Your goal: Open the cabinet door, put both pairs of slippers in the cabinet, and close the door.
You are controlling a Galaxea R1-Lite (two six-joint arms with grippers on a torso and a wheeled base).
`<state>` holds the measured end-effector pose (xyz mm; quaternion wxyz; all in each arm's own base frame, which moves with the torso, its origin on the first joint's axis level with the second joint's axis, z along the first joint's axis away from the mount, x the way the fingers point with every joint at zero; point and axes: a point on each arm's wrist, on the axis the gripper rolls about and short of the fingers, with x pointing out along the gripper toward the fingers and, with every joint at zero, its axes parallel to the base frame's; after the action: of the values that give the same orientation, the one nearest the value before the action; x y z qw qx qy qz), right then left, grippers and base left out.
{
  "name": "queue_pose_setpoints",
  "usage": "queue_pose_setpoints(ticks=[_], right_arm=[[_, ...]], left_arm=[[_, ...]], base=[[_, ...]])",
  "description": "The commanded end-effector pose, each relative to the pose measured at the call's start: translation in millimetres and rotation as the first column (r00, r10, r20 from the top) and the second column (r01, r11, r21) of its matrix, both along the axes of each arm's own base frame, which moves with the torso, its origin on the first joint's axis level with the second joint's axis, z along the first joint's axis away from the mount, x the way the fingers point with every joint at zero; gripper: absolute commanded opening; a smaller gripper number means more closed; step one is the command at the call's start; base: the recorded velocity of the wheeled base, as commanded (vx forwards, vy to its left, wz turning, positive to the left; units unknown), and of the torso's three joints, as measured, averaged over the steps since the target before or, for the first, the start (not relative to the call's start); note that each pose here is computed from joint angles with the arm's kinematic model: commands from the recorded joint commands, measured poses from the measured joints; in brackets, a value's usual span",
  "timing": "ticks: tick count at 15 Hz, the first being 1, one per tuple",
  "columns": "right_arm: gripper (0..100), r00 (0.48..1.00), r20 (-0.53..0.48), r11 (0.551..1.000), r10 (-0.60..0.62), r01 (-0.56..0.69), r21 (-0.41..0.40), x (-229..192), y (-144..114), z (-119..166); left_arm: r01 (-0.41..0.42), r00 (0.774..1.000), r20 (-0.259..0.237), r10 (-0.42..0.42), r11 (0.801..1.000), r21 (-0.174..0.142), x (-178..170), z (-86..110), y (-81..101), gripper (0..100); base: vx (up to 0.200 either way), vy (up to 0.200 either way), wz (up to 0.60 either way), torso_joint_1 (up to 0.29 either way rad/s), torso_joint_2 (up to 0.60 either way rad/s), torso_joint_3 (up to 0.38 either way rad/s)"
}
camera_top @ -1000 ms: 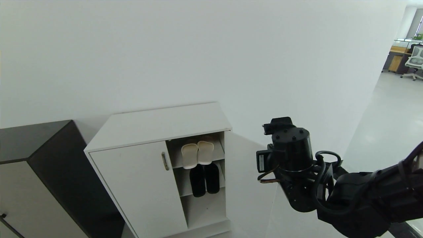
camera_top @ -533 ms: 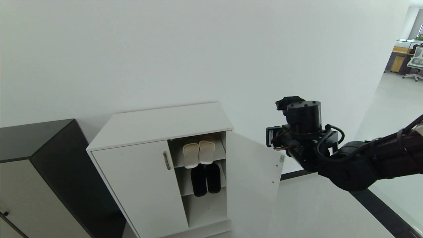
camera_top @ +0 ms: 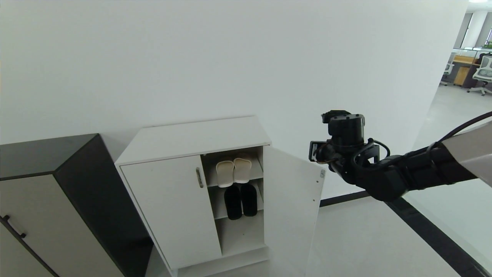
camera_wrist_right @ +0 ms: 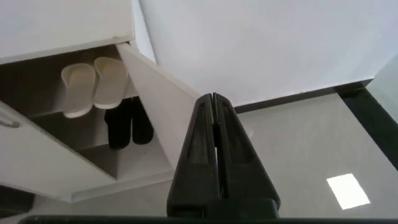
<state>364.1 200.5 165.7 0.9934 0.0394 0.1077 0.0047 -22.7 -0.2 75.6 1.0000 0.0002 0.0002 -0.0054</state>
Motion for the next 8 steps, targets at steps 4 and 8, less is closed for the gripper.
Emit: queue_pose_setpoints(ticks=[4, 8], right_arm=[[0, 0.994, -0.085, 0.998, -0.063, 0.065, 0.016, 56, -17, -25], [0, 0.988, -0.123, 0.995, -0.096, 0.097, 0.0, 74, -26, -48]], left_arm=[[0.0, 1.0, -0.001, 0.0, 1.0, 0.0, 0, -0.1, 0.0, 0], [0.0, 1.0, 0.0, 0.0, 1.0, 0.0, 0, 0.0, 0.0, 0]], base=[[0.0, 0.0, 0.0, 0.0, 0.0, 0.0], [0.0, 0.0, 0.0, 0.0, 0.0, 0.0]])
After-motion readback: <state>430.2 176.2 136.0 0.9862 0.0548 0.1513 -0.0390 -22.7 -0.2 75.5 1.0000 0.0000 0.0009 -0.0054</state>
